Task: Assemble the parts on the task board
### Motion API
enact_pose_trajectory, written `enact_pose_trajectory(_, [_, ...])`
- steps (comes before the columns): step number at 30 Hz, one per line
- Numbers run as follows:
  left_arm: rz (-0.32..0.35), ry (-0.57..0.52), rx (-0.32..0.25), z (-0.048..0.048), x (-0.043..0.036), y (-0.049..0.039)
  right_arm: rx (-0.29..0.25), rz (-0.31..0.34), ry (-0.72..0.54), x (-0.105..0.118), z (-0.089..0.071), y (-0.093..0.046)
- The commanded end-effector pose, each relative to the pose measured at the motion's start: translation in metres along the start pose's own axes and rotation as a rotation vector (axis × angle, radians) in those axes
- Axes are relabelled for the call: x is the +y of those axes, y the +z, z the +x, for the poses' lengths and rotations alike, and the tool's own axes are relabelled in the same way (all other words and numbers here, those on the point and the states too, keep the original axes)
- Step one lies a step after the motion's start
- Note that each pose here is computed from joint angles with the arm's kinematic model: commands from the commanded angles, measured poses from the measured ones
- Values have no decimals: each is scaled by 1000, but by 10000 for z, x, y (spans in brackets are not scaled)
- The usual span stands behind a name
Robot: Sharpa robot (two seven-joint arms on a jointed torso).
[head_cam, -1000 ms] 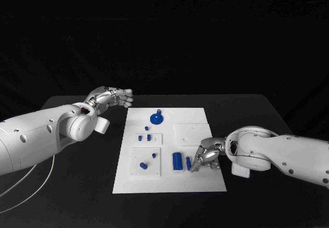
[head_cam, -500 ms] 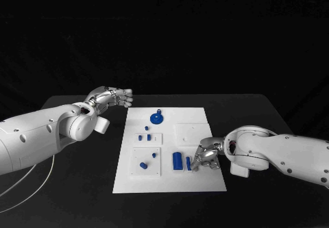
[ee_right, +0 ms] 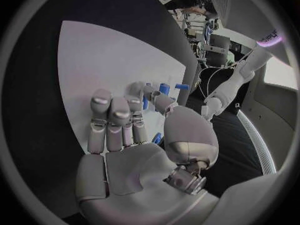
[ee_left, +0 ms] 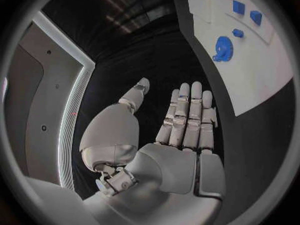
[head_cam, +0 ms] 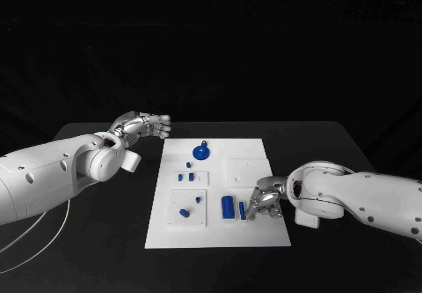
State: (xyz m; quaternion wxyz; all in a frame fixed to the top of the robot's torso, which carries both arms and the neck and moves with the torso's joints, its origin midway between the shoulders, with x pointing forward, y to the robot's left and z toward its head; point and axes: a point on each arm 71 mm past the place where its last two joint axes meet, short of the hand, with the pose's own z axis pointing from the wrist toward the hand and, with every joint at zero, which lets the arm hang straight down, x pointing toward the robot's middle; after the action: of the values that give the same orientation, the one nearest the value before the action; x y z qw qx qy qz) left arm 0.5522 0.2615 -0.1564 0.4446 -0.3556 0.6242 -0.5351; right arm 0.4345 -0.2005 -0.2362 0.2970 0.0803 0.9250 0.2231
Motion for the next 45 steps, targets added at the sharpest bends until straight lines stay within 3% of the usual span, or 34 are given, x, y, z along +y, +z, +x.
enact_pose_trajectory(1, [8,-5,15,22,-13,6,8,49,-6,-135,39,27])
enact_pose_trajectory(8, [12,-4,11,25,-16,12,13,-21,65,-161,-12,18])
enact_pose_trajectory(14, [12,-9,-11,3,-11,28,-43,-93,130,-168,-308,-31])
enact_pose_trajectory(20, [10,-16,-41,-39,-3,46,-174,-164,199,-200,-779,-100])
enact_pose_trajectory(26, [10,-35,-82,-92,8,90,-383,-339,360,-180,-1227,-108])
enact_pose_trajectory(31, [13,-49,-114,-119,12,129,-549,-417,496,-251,-1538,-15])
enact_pose_trajectory(37, [16,-62,-141,-127,11,191,-627,-473,572,-284,-1726,31])
enact_pose_trajectory(45, [24,-70,-157,-98,8,295,-626,-561,654,-244,-1807,101])
